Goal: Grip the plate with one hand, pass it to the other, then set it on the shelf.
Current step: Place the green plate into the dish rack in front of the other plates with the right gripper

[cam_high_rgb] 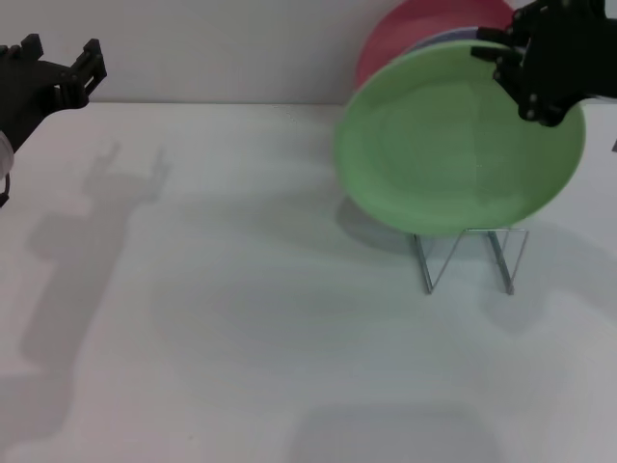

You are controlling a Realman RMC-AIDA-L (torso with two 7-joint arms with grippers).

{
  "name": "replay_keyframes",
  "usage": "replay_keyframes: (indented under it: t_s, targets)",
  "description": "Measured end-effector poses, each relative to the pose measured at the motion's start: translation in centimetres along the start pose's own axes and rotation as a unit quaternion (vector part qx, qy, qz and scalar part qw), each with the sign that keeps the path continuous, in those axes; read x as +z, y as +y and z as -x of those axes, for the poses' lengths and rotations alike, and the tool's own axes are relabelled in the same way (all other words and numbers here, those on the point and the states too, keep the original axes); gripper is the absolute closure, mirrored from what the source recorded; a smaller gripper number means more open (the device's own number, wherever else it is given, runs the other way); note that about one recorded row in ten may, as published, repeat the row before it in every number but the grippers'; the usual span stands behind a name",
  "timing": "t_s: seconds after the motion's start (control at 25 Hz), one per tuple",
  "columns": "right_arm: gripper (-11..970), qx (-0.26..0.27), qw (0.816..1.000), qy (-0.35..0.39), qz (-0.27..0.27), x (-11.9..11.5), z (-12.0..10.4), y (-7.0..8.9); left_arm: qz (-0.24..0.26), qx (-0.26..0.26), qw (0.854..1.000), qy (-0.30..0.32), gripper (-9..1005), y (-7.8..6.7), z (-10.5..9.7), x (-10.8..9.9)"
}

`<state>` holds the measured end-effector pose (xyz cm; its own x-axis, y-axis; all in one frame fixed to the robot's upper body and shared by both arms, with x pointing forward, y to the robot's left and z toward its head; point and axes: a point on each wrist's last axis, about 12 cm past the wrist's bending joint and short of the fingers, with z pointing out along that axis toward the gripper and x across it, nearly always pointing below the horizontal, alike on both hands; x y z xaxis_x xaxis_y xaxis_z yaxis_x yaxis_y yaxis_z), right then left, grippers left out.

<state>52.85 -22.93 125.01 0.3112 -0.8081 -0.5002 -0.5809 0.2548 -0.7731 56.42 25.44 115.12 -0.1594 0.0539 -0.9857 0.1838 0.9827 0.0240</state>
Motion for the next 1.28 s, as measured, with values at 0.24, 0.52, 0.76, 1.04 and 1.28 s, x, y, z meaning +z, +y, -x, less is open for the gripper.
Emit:
replay_keyframes:
  t_s: [0.24,0.52,0.76,1.04,1.28]
  targets:
    - [829,0.004,1.000,0.010,0.003,-0.3,-0.6,0.4,-0.006,0.001,1.000,0.000,337,-0.3,0.1,0.3]
    - [816,-0.006,0.998,0.057,0.015,-0.4,-1.4,2.2,-0.010,0.003,1.000,0.001,338,-0.5,0.1,0.5]
    - [735,0.006,0.998,0.060,0.032,-0.7,-0.5,2.8,-0.010,0.004,1.000,0.001,338,-0.5,0.1,0.5]
    - [472,0.022,0.997,0.047,0.062,0.3,1.1,3.8,-0.011,0.006,1.000,0.002,338,-0.6,0.1,0.5]
    - [351,0.060,0.998,-0.020,0.028,1.4,3.3,3.1,-0.011,0.006,1.000,0.005,339,-0.5,0.0,0.5]
